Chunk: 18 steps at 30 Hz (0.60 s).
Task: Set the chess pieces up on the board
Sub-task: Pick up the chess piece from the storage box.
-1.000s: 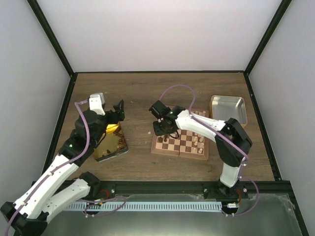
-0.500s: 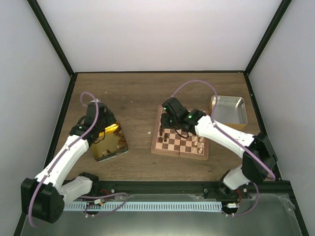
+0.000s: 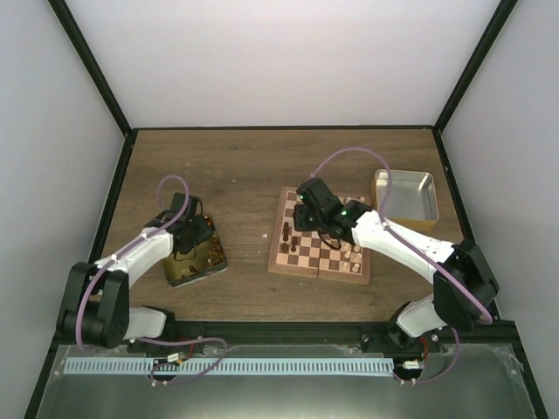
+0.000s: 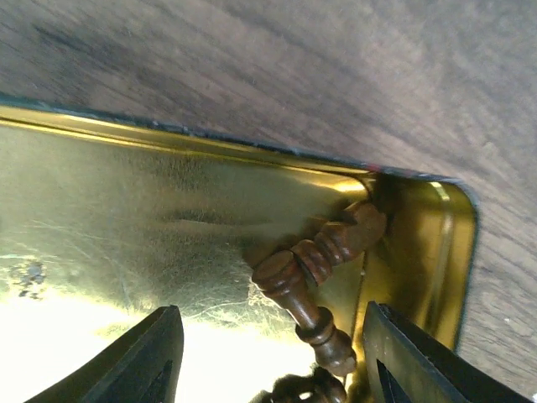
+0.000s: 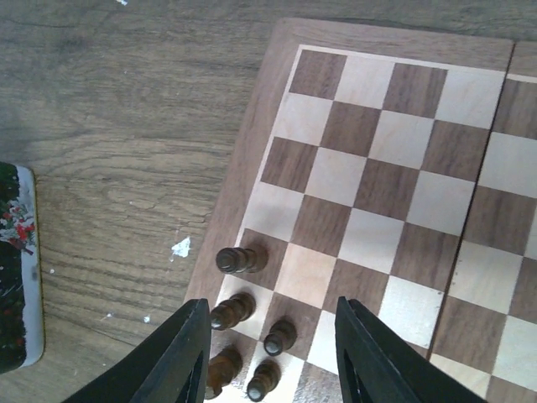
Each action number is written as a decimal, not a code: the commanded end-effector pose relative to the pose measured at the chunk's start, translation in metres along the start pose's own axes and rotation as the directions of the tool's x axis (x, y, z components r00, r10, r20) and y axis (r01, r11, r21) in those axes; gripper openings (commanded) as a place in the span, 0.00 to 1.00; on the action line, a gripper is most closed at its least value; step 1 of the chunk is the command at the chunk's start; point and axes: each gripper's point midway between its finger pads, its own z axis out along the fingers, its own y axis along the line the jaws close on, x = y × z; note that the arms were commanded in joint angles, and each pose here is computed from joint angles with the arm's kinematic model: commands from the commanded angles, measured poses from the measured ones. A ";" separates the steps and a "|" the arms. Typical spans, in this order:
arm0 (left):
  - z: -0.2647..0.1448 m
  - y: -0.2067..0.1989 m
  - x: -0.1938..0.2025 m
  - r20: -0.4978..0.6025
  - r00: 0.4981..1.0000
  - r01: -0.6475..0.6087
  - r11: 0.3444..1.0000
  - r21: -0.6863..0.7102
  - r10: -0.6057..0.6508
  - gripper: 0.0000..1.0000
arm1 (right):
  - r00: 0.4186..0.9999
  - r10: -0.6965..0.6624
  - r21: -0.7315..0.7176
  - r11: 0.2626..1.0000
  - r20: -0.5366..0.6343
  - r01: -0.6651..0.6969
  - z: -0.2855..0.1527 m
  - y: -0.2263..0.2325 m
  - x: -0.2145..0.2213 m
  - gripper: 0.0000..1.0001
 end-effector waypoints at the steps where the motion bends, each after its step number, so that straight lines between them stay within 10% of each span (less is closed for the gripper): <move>1: 0.015 -0.007 0.002 -0.039 0.999 0.025 1.000 0.011 -0.024 0.60 | 0.998 0.003 -0.005 1.000 0.068 -0.002 -0.009 -0.009 -0.012 0.43; 18: 0.026 0.033 0.010 -0.129 0.989 -0.106 0.965 -0.240 0.077 0.32 | 0.996 0.013 0.010 1.000 0.083 -0.014 -0.004 -0.024 -0.011 0.42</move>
